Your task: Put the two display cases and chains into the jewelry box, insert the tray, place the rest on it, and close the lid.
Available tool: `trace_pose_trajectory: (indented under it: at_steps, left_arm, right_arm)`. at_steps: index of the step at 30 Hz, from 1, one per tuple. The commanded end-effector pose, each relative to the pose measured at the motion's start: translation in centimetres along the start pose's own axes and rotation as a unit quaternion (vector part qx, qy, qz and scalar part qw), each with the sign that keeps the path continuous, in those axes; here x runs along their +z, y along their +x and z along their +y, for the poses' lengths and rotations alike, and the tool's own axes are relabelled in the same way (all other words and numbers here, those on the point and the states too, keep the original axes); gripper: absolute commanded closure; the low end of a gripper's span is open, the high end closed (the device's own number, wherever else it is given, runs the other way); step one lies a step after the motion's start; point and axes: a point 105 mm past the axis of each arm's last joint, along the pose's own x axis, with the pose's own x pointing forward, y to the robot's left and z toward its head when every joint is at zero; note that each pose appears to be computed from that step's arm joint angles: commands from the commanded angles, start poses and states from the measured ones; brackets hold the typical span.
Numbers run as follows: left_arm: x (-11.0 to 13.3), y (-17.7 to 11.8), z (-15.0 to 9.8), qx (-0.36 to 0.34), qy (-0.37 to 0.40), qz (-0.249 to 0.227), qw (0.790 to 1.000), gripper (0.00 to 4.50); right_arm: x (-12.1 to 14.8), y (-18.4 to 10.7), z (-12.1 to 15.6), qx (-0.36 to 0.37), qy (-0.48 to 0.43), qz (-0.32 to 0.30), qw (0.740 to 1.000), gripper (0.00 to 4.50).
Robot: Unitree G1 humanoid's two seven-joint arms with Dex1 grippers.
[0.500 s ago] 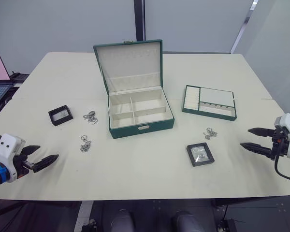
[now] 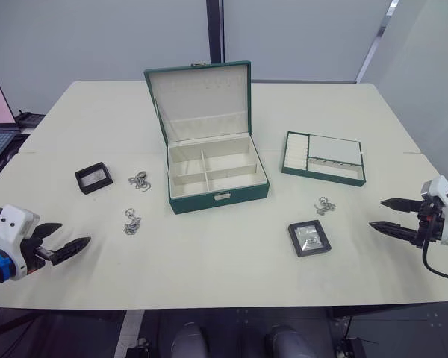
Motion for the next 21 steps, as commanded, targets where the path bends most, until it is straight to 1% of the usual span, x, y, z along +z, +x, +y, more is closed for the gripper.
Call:
trace_pose_trajectory:
  at_steps: [1,21]
  left_arm:
    - [1.31,-0.69,0.47,0.014,0.014,-0.022,1.000,0.00]
    - [1.32,-0.90,0.51,0.020,0.014,-0.019,1.000,0.00]
  right_arm:
    - [1.30,-0.25,-0.18,-0.003,-0.022,-0.015,1.000,0.04]
    - [1.18,-0.15,-0.11,0.002,-0.022,-0.014,1.000,0.04]
